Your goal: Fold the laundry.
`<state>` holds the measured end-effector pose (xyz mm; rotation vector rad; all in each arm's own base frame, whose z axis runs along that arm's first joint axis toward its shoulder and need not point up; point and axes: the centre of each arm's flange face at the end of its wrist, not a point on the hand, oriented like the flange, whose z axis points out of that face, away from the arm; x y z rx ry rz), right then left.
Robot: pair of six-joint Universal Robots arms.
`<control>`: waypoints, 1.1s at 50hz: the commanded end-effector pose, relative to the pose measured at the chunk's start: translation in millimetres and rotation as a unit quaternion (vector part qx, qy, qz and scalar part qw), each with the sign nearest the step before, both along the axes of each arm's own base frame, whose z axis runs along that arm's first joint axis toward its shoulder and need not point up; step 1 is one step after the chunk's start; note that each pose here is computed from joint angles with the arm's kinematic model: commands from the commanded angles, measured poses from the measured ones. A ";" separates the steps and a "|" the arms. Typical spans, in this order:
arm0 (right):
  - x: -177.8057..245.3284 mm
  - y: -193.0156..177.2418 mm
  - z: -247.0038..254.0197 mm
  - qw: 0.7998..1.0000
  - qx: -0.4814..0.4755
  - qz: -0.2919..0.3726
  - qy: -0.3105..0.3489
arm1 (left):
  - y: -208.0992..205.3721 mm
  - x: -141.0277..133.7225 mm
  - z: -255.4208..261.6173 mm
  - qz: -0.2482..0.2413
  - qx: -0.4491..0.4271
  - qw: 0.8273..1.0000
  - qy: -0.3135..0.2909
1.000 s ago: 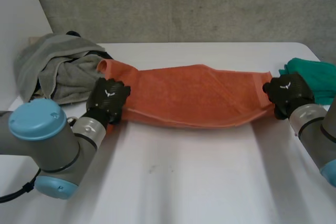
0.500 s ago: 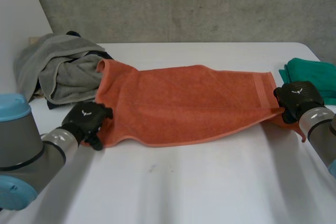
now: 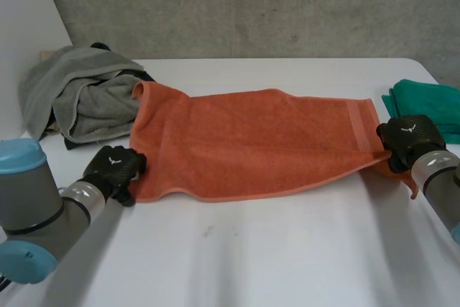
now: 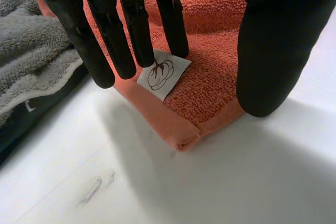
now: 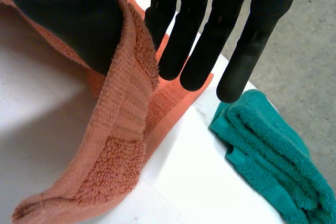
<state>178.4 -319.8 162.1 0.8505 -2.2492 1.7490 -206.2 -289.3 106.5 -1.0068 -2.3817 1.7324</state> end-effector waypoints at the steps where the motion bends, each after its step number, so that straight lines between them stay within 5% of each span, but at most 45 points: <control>1: 0.5 0.7 -1.2 1.000 0.001 0.001 0.002 | -8.7 -3.3 -3.7 -0.002 -0.003 1.000 0.000; 34: 0.0 0.5 0.8 1.000 -0.003 0.002 0.004 | -38.1 -17.7 12.2 -0.016 -0.084 0.996 0.001; 42: -3.8 22.2 68.7 0.995 -0.059 0.019 0.082 | -14.6 -10.8 93.4 -0.006 -0.162 0.987 0.015; 50: -10.3 64.7 172.7 0.982 -0.114 0.027 0.148 | 58.3 8.7 221.9 0.016 -0.258 0.966 0.031; 55: -14.8 77.4 193.7 0.982 -0.096 0.031 0.162 | 75.4 13.8 235.9 0.017 -0.243 0.970 0.027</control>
